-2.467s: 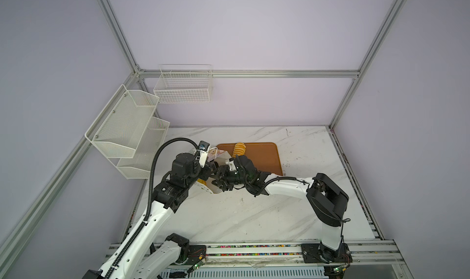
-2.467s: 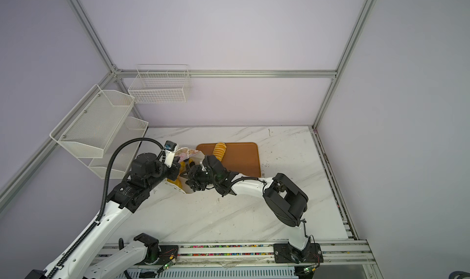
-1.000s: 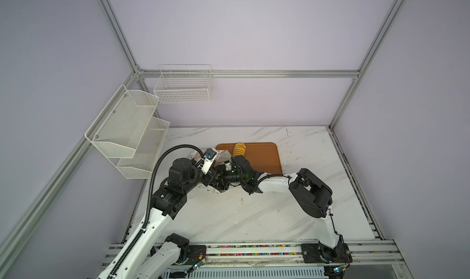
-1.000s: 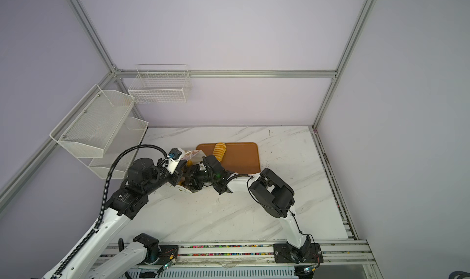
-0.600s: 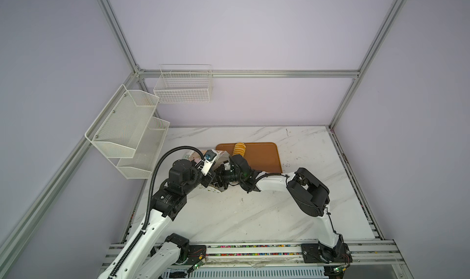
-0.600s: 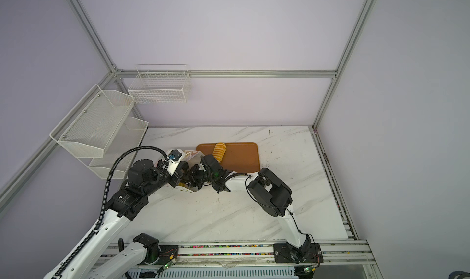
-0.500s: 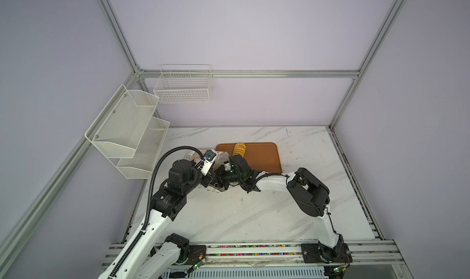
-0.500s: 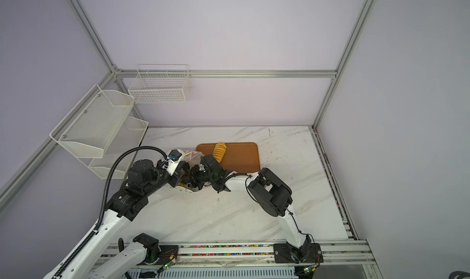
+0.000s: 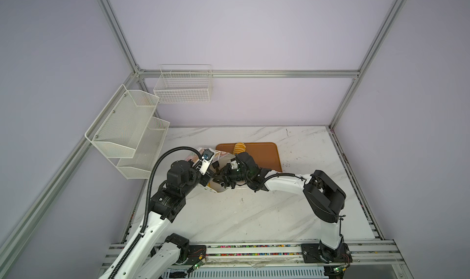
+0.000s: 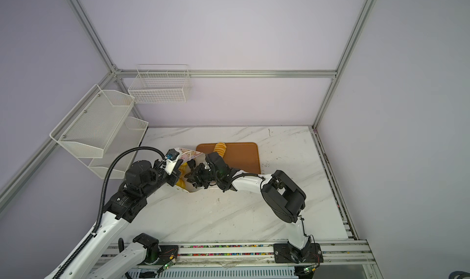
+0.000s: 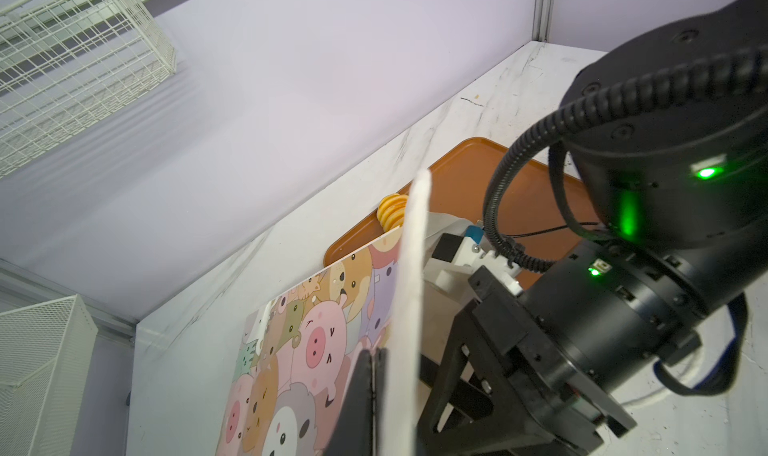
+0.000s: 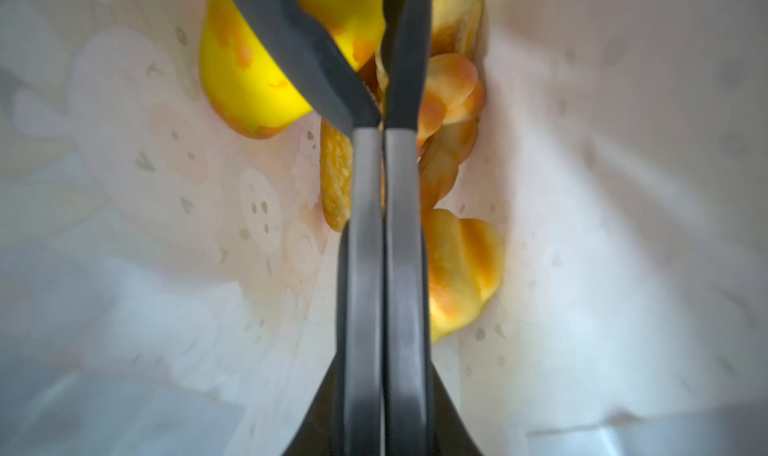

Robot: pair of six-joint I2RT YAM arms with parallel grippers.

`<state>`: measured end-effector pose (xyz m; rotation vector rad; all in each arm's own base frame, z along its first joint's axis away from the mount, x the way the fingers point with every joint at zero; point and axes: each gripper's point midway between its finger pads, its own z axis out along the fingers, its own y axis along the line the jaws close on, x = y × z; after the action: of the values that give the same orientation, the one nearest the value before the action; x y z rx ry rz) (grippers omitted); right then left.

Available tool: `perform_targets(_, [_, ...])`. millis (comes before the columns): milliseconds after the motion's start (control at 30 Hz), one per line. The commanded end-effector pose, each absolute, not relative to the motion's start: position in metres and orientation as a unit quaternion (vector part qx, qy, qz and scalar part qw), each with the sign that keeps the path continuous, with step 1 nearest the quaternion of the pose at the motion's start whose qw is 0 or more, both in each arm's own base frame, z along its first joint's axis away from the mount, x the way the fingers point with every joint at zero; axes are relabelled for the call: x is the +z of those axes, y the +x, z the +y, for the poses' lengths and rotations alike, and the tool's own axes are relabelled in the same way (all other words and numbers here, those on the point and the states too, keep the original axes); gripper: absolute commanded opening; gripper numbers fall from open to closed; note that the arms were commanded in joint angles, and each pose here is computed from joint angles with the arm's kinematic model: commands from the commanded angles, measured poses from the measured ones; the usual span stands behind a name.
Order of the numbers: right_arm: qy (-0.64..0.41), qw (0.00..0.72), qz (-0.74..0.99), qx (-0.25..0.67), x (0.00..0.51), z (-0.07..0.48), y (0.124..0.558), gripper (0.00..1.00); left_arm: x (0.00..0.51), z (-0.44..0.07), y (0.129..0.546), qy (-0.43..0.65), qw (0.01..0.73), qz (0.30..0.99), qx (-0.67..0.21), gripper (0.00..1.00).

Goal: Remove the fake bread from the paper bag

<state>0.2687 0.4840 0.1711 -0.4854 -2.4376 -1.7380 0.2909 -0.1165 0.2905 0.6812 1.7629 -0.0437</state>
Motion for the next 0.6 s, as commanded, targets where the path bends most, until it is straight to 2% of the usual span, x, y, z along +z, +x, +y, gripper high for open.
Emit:
perform_targets(0, [-0.158,0.016,-0.795,-0.585,0.198,0.469,0.272,0.0,0.286,-0.108,0.295,0.278,0.59,0.758,0.003,0.0])
perform_targets(567, [-0.111,-0.026,-0.848,-0.518,0.204,0.424,0.243,0.0,0.298,-0.087,0.319,0.202,0.599,0.773,0.049,0.0])
